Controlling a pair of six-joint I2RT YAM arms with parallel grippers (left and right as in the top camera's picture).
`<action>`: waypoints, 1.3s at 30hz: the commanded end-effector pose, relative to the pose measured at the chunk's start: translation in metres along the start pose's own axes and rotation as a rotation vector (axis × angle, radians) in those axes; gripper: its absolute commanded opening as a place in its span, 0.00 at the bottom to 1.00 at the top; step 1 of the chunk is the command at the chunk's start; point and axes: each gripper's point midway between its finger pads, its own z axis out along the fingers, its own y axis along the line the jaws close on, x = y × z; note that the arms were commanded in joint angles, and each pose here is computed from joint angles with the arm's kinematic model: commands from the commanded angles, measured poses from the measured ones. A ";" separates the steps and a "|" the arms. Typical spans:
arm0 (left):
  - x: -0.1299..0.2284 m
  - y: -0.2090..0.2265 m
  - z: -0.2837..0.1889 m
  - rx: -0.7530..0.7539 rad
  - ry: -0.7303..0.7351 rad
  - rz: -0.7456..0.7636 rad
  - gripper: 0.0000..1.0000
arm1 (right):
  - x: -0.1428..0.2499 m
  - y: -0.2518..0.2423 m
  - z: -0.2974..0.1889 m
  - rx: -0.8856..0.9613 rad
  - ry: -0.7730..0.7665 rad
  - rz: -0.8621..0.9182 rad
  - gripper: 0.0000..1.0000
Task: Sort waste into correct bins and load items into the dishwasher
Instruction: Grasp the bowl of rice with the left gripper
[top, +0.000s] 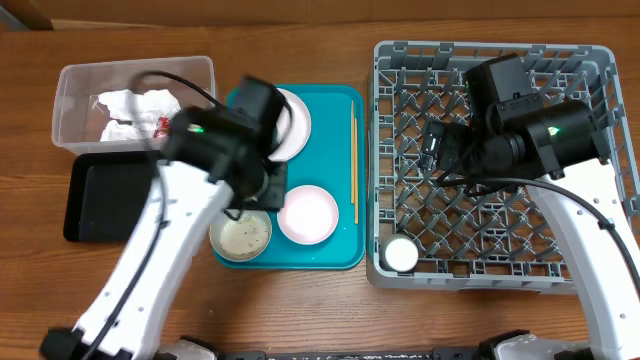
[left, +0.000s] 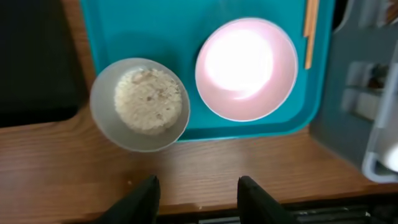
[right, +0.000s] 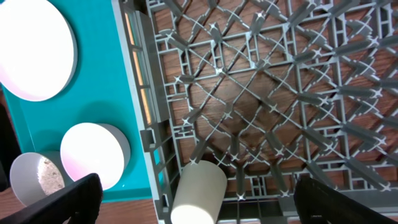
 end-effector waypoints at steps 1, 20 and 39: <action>0.020 -0.011 0.039 0.030 0.060 0.117 0.43 | -0.006 0.001 -0.007 -0.004 -0.035 -0.010 1.00; 0.057 0.008 0.164 -0.012 0.086 0.156 0.41 | -0.005 0.000 -0.003 0.003 -0.023 -0.033 1.00; 0.032 -0.004 0.119 0.052 0.075 0.079 0.04 | -0.005 0.000 -0.003 0.003 -0.023 -0.033 1.00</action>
